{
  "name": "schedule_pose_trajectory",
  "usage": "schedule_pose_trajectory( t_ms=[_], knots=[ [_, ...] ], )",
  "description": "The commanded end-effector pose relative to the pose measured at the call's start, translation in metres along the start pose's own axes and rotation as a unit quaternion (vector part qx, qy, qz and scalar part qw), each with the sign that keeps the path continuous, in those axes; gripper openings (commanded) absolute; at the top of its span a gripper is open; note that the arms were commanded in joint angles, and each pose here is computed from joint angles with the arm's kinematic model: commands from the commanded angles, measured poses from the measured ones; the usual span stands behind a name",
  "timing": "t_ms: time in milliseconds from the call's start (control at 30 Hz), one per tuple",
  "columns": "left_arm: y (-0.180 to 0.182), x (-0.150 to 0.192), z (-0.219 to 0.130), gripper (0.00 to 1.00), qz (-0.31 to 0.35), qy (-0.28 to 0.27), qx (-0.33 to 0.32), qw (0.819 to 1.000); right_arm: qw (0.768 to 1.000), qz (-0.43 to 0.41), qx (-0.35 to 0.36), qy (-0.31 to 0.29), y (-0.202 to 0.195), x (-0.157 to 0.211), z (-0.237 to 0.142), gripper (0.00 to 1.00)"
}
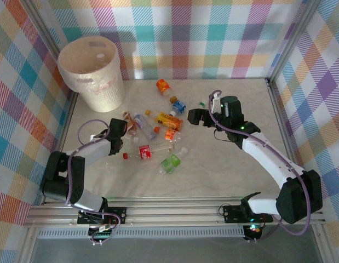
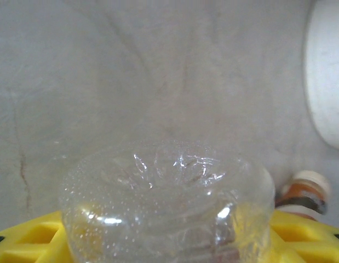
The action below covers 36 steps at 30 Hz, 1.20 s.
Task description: Put the plastic bottles in the bin
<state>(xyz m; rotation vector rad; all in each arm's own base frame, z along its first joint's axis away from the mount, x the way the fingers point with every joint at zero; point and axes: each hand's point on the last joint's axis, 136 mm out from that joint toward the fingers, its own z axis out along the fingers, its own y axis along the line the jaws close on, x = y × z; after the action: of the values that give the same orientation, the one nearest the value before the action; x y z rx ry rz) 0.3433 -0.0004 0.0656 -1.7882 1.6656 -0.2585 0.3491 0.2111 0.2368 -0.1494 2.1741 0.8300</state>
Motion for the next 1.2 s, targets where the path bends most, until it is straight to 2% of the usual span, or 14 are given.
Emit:
schedule_pose_trajectory(
  t_ms=[0, 200, 400, 633, 800, 933, 1033, 1100, 1167],
  knots=[
    [-0.014, -0.022, -0.015, 0.60, 0.016, -0.032, 0.042, 0.998, 0.999, -0.019, -0.034, -0.009, 0.013, -0.009, 0.001, 1.00],
    [-0.024, -0.050, -0.050, 0.60, 0.024, -0.066, 0.104, 0.992, 1.000, -0.005, -0.027, -0.006, 0.007, -0.006, 0.006, 1.00],
    [-0.059, -0.072, -0.105, 0.62, 0.095, -0.083, 0.197, 0.972, 1.000, 0.000, -0.014, -0.013, 0.003, -0.009, 0.006, 1.00],
    [-0.107, -0.086, -0.166, 0.61, 0.131, -0.090, 0.295, 0.942, 1.000, 0.008, -0.017, -0.014, 0.004, -0.009, 0.007, 1.00],
    [-0.165, -0.080, -0.212, 0.61, 0.159, -0.073, 0.396, 0.901, 1.000, 0.013, -0.018, -0.015, 0.005, -0.010, 0.006, 1.00],
    [-0.206, -0.079, -0.234, 0.59, 0.220, -0.088, 0.406, 0.883, 0.999, 0.017, -0.022, -0.018, 0.007, -0.010, 0.004, 1.00],
    [-0.233, -0.087, -0.247, 0.59, 0.248, -0.125, 0.410, 0.869, 0.999, 0.014, -0.023, -0.020, 0.007, -0.009, 0.001, 1.00],
    [-0.250, -0.097, -0.250, 0.59, 0.257, -0.154, 0.407, 0.863, 0.999, 0.013, -0.021, -0.022, 0.006, -0.009, -0.001, 1.00],
    [-0.265, -0.107, -0.247, 0.57, 0.242, -0.175, 0.403, 0.865, 0.999, 0.012, -0.021, -0.024, 0.006, -0.009, -0.002, 1.00]
  ],
)
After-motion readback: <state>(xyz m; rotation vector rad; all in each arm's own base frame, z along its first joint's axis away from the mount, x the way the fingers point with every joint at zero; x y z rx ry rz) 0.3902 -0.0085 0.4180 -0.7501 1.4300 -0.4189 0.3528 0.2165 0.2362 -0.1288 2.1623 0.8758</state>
